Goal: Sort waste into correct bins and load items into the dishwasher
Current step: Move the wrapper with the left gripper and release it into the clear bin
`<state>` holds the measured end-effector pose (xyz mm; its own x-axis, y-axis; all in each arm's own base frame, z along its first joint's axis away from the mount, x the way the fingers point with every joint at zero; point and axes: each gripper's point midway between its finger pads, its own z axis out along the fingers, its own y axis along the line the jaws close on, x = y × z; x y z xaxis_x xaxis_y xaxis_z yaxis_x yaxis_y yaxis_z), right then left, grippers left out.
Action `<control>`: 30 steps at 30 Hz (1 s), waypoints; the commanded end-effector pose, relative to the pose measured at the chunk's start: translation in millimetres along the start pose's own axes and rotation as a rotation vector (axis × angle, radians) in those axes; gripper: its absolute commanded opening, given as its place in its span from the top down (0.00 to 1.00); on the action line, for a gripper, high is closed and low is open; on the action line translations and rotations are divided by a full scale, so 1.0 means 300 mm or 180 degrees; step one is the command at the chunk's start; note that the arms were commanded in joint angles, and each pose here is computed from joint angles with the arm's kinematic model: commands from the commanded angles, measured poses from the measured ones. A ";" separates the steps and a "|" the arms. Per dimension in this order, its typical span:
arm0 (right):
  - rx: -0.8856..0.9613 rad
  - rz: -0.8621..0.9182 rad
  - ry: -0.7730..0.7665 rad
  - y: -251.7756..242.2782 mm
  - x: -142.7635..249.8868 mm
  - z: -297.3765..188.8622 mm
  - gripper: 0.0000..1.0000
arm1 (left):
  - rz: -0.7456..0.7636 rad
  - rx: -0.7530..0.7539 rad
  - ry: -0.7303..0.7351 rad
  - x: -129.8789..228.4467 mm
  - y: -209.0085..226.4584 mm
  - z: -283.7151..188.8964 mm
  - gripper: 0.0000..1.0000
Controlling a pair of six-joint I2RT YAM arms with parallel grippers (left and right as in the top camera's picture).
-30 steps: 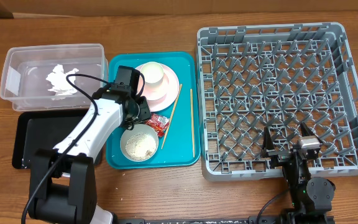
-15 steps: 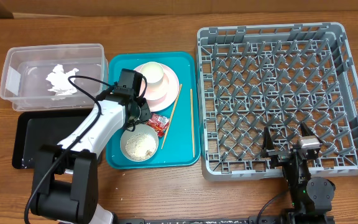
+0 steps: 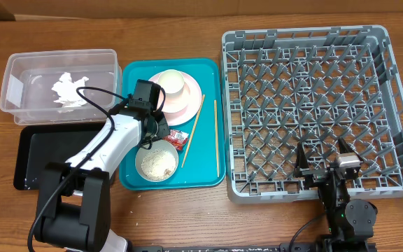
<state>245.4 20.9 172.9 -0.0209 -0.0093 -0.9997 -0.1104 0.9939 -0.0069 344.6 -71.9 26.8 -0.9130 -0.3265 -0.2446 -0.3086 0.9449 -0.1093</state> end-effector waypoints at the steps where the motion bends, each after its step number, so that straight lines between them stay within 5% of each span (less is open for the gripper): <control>1: -0.0007 -0.0004 -0.0013 0.001 0.006 0.000 0.00 | 0.0121 -0.0023 -0.0062 -0.026 -0.011 -0.016 0.96; 10: -0.0007 -0.0004 -0.0013 0.001 0.006 0.000 0.00 | 0.0120 0.0097 -0.0361 -0.180 -0.072 -0.291 0.96; 17: -0.0007 -0.0004 -0.0013 0.001 0.006 0.000 0.00 | -0.0180 -0.0040 -0.0626 -0.325 0.049 -0.477 0.96; 30: -0.0006 -0.0004 -0.0013 0.001 0.006 0.000 0.00 | -0.1112 -0.0410 -0.0792 -0.500 0.456 -0.402 0.96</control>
<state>245.4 20.9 172.9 -0.0209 -0.0089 -0.9997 -0.1100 0.9939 -0.0066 399.1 91.1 182.1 -0.6606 -0.6009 -0.4501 -0.6126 0.7780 -0.1395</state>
